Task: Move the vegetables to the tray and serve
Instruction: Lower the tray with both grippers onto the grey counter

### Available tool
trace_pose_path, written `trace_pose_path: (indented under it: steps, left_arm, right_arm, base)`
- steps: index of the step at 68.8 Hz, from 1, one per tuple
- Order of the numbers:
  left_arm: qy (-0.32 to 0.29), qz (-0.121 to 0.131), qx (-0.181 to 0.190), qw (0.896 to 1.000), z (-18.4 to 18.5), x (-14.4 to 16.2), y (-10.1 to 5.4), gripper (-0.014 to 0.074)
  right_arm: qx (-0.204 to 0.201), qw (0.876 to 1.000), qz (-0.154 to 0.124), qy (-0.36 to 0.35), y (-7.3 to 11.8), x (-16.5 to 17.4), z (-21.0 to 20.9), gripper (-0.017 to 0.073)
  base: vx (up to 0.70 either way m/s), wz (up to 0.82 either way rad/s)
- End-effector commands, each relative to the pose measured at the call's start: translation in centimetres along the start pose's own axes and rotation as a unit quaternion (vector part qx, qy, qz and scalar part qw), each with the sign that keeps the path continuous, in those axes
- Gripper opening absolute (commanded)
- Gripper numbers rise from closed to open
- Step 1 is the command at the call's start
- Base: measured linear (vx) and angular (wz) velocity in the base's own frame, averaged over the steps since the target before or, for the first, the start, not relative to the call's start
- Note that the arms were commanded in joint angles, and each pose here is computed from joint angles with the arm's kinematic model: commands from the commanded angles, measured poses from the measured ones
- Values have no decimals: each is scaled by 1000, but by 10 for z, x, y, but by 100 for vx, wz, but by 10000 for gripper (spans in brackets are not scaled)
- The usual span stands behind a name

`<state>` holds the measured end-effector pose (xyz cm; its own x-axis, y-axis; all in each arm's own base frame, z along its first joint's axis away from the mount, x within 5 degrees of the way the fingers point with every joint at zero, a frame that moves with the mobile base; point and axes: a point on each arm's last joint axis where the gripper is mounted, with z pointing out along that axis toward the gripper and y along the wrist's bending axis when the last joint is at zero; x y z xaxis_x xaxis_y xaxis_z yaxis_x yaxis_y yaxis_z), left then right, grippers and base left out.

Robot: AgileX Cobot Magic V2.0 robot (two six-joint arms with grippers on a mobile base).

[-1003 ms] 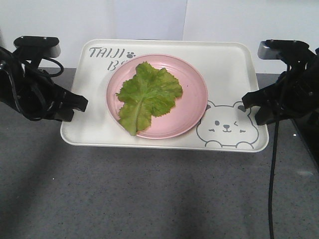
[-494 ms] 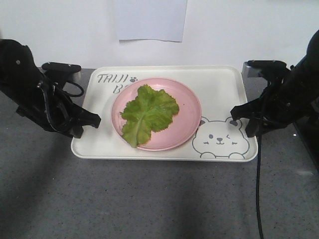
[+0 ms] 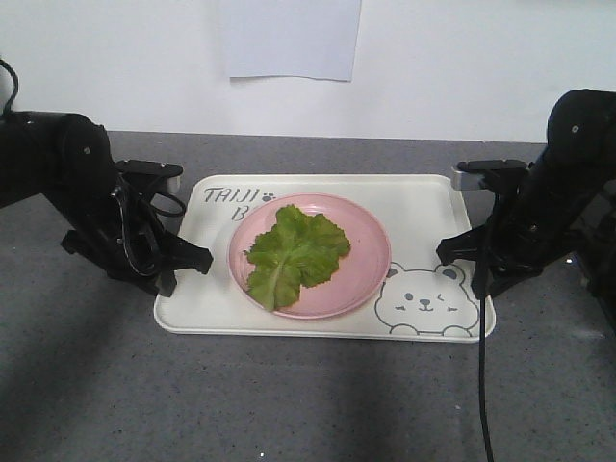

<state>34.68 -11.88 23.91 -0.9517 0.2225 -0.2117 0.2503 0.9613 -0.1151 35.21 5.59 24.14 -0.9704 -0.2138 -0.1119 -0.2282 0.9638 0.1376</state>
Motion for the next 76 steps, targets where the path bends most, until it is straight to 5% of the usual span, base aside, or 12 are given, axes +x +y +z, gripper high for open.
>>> trace_pose_path:
  steps: [1, 26, 45, 76]
  left_arm:
    - [-47, 24, -2, 999, -21, -6, -6, -6]
    - [-10, 26, -9, 1000, -11, -3, -4, -3]
    - [-5, 26, -9, 1000, -11, -2, -4, 34]
    - [4, 26, -9, 1000, -12, 0, -3, 259]
  right_arm:
    - [0, 999, -33, -11, 6, 1, -15, -1]
    - [-2, 999, -32, -2, 5, 1, -13, 33]
    - [-4, 999, -32, 6, 6, 3, -13, 149]
    - [4, 1000, -30, 4, 4, 2, -13, 375]
  base:
    - [0, 0]
    - [0, 0]
    - [0, 0]
    - [0, 0]
